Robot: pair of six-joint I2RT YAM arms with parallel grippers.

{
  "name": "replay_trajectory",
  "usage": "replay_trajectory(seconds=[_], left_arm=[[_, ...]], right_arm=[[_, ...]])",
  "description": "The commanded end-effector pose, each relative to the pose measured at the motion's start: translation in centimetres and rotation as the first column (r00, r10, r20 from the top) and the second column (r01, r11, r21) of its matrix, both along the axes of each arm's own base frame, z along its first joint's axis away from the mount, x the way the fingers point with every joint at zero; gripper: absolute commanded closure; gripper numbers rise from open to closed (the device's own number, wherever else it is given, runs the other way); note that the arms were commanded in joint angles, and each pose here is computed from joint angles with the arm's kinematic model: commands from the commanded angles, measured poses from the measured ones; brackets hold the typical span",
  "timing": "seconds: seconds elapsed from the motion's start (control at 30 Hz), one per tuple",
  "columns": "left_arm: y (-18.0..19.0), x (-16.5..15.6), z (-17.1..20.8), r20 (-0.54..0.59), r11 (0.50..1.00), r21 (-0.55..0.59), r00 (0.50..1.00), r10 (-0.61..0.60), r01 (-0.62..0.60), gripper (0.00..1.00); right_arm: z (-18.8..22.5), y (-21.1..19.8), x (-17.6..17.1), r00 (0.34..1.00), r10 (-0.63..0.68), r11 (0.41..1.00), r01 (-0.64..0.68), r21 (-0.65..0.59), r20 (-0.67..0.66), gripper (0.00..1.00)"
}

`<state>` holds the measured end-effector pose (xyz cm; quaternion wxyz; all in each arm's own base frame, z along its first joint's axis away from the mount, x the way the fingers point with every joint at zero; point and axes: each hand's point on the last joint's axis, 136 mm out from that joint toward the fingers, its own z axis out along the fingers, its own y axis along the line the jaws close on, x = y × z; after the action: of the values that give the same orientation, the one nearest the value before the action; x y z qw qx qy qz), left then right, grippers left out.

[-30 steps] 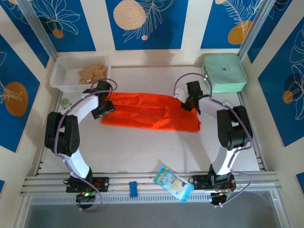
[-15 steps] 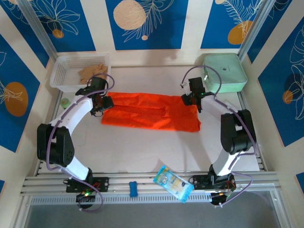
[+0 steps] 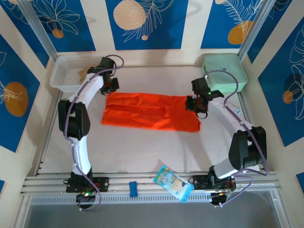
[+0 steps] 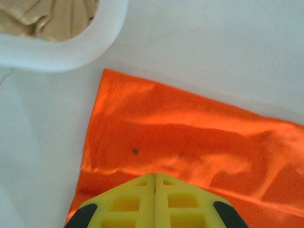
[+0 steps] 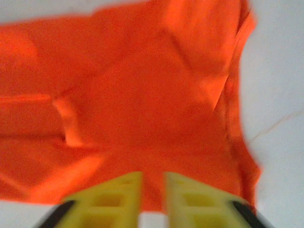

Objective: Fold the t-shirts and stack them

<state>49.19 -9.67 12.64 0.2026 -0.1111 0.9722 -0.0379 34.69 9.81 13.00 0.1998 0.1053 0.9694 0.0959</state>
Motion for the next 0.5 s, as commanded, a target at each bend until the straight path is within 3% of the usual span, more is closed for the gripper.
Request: replay_trajectory(seconds=[0.0,0.27,0.47], left_arm=[[-0.2,-0.5,-2.5,-0.114,0.999,0.015,0.993,-0.042,0.044,1.0],[-1.0,1.3,-6.8,-0.169,0.999,0.01,0.985,-0.044,0.046,1.0],[-0.8,0.8,-9.3,-0.215,0.997,0.06,0.976,-0.035,0.049,1.0]], right_arm=[[-3.2,1.7,-2.9,0.975,-0.066,0.99,0.09,0.105,-0.211,0.99],[-7.6,2.0,-3.5,0.939,-0.1,0.994,0.105,-0.001,-0.33,1.0],[-10.1,1.9,-3.4,0.922,-0.105,0.994,0.097,-0.04,-0.374,1.0]])
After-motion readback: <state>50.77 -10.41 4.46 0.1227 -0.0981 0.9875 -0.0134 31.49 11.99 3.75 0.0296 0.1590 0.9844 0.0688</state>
